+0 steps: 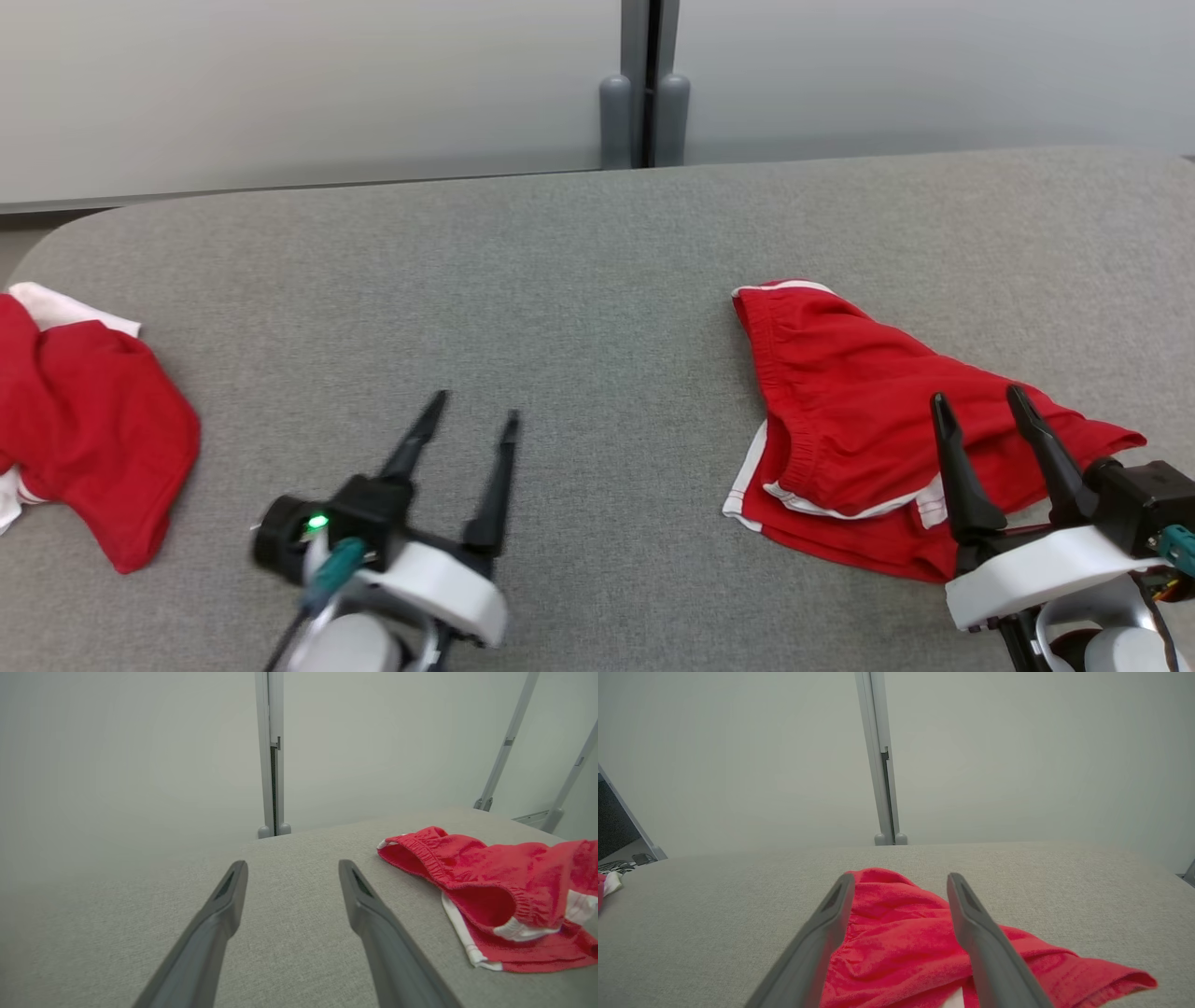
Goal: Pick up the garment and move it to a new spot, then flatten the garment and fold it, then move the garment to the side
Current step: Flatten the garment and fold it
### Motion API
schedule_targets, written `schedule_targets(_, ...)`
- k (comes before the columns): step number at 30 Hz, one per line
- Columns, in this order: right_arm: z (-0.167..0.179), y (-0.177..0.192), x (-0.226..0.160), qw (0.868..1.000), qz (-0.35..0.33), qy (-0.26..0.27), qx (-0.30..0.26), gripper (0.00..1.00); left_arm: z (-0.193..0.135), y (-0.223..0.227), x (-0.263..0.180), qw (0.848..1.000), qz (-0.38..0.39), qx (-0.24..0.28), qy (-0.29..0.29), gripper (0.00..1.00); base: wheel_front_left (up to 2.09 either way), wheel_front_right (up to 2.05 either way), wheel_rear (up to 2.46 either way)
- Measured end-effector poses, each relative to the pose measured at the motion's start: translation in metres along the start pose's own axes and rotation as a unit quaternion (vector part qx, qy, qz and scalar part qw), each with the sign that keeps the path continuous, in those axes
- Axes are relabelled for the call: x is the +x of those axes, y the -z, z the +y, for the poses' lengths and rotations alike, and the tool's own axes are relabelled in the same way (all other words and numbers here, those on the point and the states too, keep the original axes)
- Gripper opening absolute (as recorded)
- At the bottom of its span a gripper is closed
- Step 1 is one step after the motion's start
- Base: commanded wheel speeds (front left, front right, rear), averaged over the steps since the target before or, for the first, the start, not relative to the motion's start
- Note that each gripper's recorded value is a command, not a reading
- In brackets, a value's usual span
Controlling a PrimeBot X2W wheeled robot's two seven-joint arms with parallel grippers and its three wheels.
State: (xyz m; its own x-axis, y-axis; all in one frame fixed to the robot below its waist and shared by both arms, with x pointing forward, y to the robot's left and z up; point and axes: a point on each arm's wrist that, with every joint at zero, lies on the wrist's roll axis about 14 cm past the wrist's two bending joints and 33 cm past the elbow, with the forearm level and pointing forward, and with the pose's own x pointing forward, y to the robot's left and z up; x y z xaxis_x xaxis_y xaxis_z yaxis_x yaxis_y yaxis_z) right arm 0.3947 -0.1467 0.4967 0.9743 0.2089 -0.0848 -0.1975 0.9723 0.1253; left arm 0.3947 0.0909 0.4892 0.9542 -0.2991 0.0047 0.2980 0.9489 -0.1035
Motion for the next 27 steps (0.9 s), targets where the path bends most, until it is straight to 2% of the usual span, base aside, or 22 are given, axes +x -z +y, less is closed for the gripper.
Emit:
schedule_targets(4, -0.007, 0.003, 0.001, 1.000, 0.005, 0.010, 0.002, 1.00, -0.059, 0.010, 0.017, 0.995, 0.022, -0.012, 0.098, 1.00, 0.00, 0.00, 0.00)
schedule_targets(7, -0.013, 0.007, 0.003, 1.000, 0.009, 0.018, 0.004, 1.00, -0.099, 0.021, 0.025, 0.985, 0.042, -0.017, 0.167, 1.00, 0.00, 0.00, 0.00)
schedule_targets(8, -0.013, 0.007, 0.003, 1.000, 0.009, 0.018, 0.004, 1.00, -0.099, 0.021, 0.025, 0.985, 0.042, -0.017, 0.167, 1.00, 0.00, 0.00, 0.00)
schedule_targets(10, -0.020, 0.008, 0.004, 1.000, 0.011, 0.026, 0.007, 1.00, -0.120, 0.031, 0.028, 0.977, 0.059, -0.020, 0.204, 1.00, 0.00, 0.00, 0.00)
schedule_targets(19, -0.057, 0.025, -0.005, 0.996, 0.025, 0.085, 0.020, 1.00, -0.190, 0.070, 0.037, 0.936, 0.125, -0.057, 0.324, 1.00, 0.00, 0.00, 0.00)
schedule_targets(20, -0.061, 0.028, -0.007, 0.995, 0.027, 0.092, 0.023, 1.00, -0.194, 0.074, 0.038, 0.932, 0.130, -0.059, 0.333, 0.83, 0.00, 0.00, 0.00)
schedule_targets(21, -0.065, 0.030, -0.008, 0.994, 0.029, 0.098, 0.024, 1.00, -0.198, 0.077, 0.039, 0.929, 0.134, -0.061, 0.339, 0.33, 0.00, 0.00, 0.00)
schedule_targets(22, -0.068, 0.032, -0.010, 0.994, 0.031, 0.104, 0.024, 1.00, -0.201, 0.079, 0.041, 0.928, 0.136, -0.064, 0.341, 0.00, 0.00, 0.00, 0.00)
schedule_targets(27, -0.079, 0.041, -0.015, 0.991, 0.039, 0.124, 0.028, 1.00, -0.200, 0.082, 0.056, 0.934, 0.128, -0.079, 0.323, 0.00, 0.00, 0.00, 0.00)
